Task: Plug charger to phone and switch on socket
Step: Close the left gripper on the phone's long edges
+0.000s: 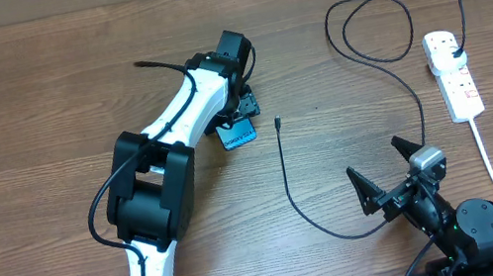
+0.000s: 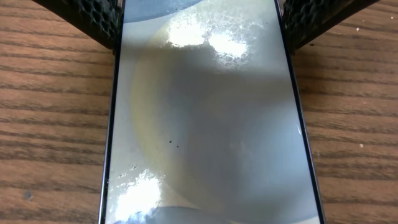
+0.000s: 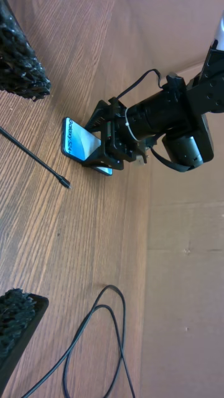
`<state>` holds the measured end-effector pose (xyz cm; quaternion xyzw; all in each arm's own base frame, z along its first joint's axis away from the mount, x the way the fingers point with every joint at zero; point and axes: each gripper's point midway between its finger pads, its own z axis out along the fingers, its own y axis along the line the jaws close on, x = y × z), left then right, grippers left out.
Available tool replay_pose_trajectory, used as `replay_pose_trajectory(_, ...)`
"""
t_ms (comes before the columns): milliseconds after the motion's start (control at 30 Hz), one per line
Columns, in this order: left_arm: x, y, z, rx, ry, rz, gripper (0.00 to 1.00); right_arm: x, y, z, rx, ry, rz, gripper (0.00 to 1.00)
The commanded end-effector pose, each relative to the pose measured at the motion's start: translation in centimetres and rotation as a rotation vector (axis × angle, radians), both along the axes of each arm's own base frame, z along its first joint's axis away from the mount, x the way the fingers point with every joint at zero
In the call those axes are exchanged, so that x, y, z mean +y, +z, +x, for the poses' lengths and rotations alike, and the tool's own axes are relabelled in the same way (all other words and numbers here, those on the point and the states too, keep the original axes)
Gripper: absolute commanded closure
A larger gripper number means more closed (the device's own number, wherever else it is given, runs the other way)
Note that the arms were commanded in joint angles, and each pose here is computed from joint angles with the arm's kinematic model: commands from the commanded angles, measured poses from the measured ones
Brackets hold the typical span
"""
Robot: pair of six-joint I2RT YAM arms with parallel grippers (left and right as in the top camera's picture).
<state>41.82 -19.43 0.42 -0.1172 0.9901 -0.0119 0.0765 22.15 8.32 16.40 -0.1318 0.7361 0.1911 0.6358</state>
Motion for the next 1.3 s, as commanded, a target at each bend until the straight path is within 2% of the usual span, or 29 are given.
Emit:
replay_pose_trajectory(0,-0.1,-1.9,-0.8,0.053,0.009,0.011,0.43,0.1,0.2,-0.1,-0.011,0.007,0.003,0.0)
replay_pose_trajectory(300,-0.2,-0.9,-0.5,0.052,0.008,0.01,0.47,0.1,0.2,-0.1,-0.011,0.007,0.003,0.0)
replay_pose_trajectory(567,-0.8,1.8,0.6,0.031,0.0,0.0,0.5,0.1,0.2,-0.1,-0.011,0.007,0.003,0.0)
replay_pose_trajectory(700,-0.9,3.3,0.8,0.032,-0.019,-0.001,0.55,0.1,0.2,-0.1,-0.011,0.007,0.003,0.0)
replay_pose_trajectory(933,-1.1,5.9,1.1,0.026,-0.055,0.003,0.56,0.1,0.2,-0.1,-0.011,0.007,0.003,0.0)
replay_pose_trajectory(1267,-1.1,5.9,0.9,0.034,-0.06,-0.002,0.58,0.1,0.2,-0.1,-0.011,0.007,0.003,0.0)
